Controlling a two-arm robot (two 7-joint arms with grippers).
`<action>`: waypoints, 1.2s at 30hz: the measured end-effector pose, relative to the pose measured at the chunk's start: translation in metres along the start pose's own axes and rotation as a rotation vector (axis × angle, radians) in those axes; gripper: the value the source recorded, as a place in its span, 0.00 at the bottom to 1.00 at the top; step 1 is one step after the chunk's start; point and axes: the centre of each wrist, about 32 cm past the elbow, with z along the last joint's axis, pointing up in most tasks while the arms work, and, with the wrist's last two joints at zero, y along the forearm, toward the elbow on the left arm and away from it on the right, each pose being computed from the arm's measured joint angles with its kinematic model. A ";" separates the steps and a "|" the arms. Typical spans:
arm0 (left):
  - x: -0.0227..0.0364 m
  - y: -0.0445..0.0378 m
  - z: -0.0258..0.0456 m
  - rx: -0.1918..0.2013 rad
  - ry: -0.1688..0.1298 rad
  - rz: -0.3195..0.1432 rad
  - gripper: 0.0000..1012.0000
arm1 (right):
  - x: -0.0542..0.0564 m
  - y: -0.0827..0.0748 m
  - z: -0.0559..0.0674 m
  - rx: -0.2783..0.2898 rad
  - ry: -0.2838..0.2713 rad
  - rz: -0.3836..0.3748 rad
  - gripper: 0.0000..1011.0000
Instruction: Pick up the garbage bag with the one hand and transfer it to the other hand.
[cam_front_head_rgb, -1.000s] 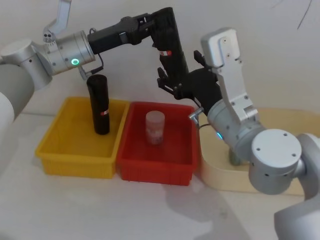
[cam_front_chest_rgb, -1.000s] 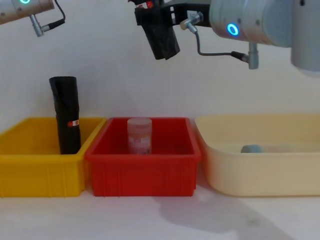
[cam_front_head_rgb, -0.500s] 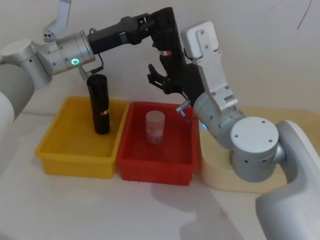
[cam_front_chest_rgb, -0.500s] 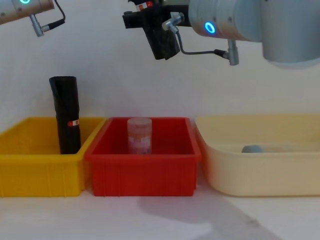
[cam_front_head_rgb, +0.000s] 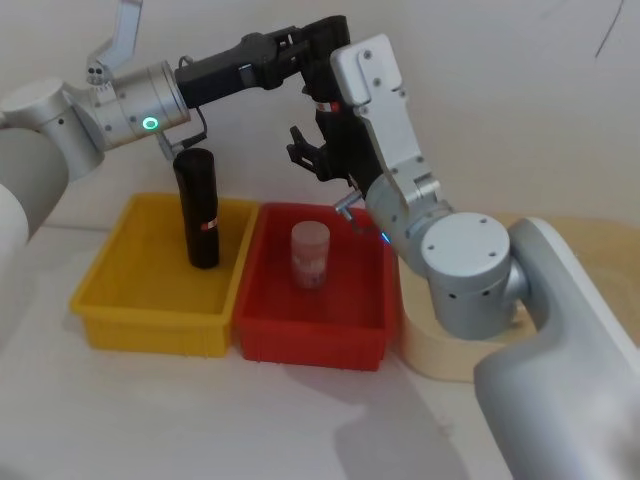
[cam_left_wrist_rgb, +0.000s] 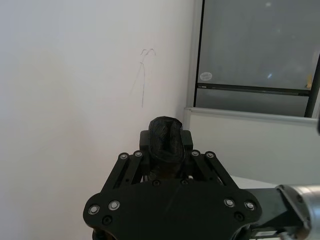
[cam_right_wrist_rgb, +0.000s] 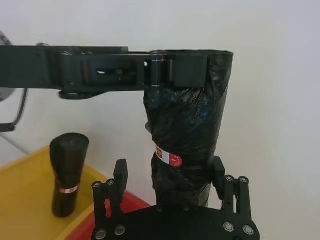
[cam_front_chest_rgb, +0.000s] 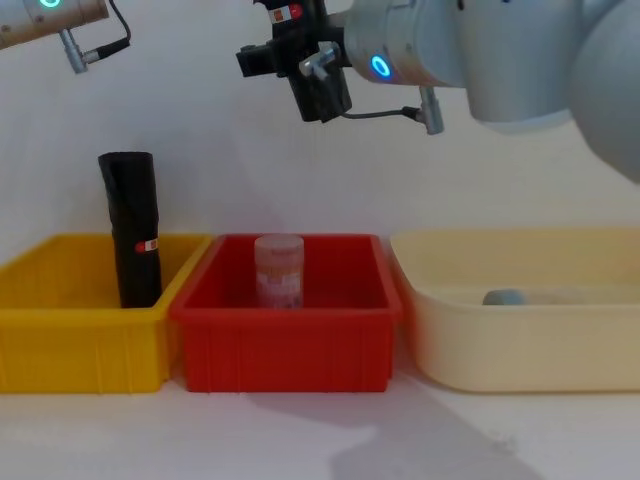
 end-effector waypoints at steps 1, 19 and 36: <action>0.0000 0.0000 0.0000 0.000 0.000 0.000 0.33 | -0.001 0.003 -0.001 -0.009 0.000 -0.006 0.99; 0.0000 0.0000 0.0000 0.000 0.000 0.000 0.33 | -0.003 0.031 -0.001 -0.063 0.024 -0.089 0.88; 0.0000 0.0000 0.0000 0.000 0.000 0.000 0.33 | -0.005 0.038 -0.001 -0.076 0.033 -0.109 0.52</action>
